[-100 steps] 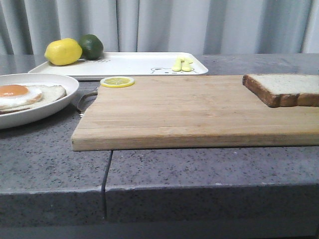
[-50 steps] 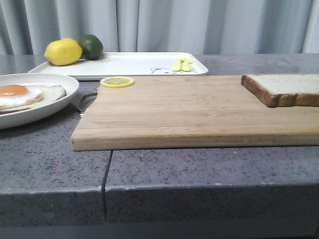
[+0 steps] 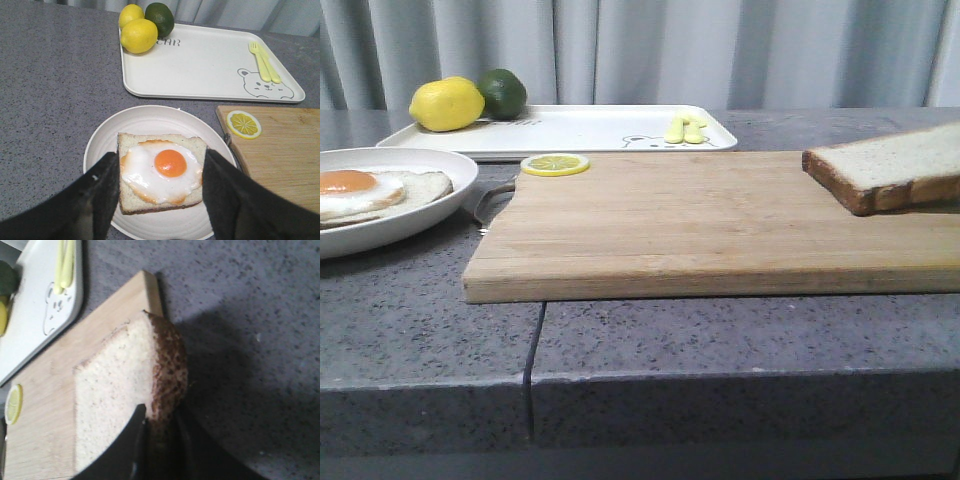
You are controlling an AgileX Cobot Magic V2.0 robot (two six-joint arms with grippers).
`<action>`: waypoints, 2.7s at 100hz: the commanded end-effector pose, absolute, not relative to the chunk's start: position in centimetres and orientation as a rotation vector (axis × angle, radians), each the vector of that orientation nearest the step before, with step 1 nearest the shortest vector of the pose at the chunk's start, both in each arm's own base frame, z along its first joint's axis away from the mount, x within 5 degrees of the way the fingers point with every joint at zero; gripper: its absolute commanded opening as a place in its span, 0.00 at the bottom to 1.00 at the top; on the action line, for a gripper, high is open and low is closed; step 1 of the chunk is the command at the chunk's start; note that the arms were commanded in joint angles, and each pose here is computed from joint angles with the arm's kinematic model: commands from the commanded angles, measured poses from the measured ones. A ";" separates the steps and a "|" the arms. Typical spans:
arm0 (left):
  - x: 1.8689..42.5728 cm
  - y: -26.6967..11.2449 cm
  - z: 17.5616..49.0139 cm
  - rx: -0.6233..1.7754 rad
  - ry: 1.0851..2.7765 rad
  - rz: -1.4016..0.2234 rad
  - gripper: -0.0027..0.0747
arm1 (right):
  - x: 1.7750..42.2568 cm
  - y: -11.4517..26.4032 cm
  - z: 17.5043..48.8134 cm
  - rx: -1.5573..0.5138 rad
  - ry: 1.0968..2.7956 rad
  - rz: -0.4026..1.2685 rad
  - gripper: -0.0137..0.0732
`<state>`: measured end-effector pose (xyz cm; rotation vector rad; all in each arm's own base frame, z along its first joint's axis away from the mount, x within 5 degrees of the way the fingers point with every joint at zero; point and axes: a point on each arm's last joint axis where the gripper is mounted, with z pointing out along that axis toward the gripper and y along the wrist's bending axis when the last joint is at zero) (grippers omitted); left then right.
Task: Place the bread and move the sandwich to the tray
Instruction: 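Lift the bread slice with the right gripper toward the egg plate, then lower the bread onto the fried egg toast and open the right gripper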
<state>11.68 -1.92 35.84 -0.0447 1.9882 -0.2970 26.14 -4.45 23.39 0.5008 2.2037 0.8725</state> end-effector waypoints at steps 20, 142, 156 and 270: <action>11.9 -2.0 37.4 -0.055 1.892 -0.319 0.49 | 25.3 -1.3 32.0 0.342 1.963 0.974 0.09; 11.9 -2.0 37.4 -0.055 1.892 -0.319 0.49 | 28.0 28.4 31.9 0.205 2.076 1.343 0.09; 11.9 -2.0 37.4 -0.055 1.892 -0.319 0.49 | 27.9 30.5 31.7 0.199 2.083 1.337 0.09; 11.9 -2.0 37.4 -0.055 1.892 -0.319 0.49 | 28.1 33.3 27.9 0.273 2.171 1.226 0.09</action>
